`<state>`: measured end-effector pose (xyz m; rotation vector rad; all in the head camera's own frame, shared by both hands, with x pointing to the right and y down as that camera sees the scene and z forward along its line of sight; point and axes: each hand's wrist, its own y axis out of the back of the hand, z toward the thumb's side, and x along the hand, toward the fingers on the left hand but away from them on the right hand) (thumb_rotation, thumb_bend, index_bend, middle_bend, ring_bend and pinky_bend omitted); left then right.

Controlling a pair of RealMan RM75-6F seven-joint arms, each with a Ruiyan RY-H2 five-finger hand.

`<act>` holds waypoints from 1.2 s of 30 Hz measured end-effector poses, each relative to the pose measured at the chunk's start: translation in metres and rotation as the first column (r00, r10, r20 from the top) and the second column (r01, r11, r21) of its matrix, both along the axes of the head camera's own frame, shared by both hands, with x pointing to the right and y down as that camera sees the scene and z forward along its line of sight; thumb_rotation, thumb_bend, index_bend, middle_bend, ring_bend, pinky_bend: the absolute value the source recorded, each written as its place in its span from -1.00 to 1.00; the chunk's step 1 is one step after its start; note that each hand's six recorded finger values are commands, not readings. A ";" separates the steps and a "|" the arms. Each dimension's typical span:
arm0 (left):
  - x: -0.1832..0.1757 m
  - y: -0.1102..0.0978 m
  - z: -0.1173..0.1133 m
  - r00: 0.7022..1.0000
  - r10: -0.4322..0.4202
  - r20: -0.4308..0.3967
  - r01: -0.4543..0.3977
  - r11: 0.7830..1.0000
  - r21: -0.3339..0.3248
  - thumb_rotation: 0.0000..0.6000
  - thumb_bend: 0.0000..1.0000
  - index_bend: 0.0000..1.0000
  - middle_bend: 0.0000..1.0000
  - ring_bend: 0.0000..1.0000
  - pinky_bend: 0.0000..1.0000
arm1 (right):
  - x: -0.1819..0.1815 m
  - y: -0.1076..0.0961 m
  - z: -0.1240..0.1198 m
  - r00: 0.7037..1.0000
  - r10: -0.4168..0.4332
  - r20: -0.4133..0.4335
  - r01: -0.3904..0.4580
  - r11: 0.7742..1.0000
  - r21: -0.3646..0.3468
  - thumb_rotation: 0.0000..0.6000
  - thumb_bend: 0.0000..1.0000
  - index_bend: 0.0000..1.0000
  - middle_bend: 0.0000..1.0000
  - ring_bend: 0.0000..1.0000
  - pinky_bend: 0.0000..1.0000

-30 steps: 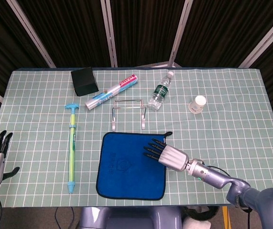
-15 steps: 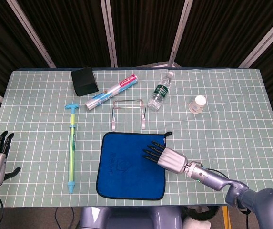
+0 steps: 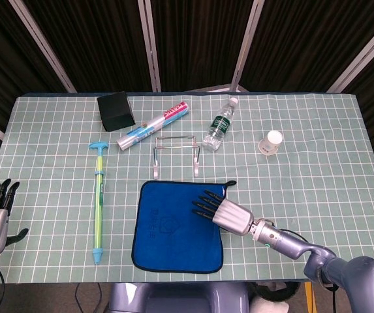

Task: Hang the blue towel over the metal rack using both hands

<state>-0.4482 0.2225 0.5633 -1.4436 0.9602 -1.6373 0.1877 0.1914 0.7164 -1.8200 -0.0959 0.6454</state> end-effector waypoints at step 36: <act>0.013 -0.010 0.009 0.999 0.033 -0.029 -0.034 0.999 -0.021 1.00 -1.00 -1.00 -1.00 -1.00 -1.00 | 0.017 0.010 0.009 1.000 0.013 -0.009 -0.014 0.997 -0.076 1.00 0.03 0.22 -0.89 -1.00 -1.00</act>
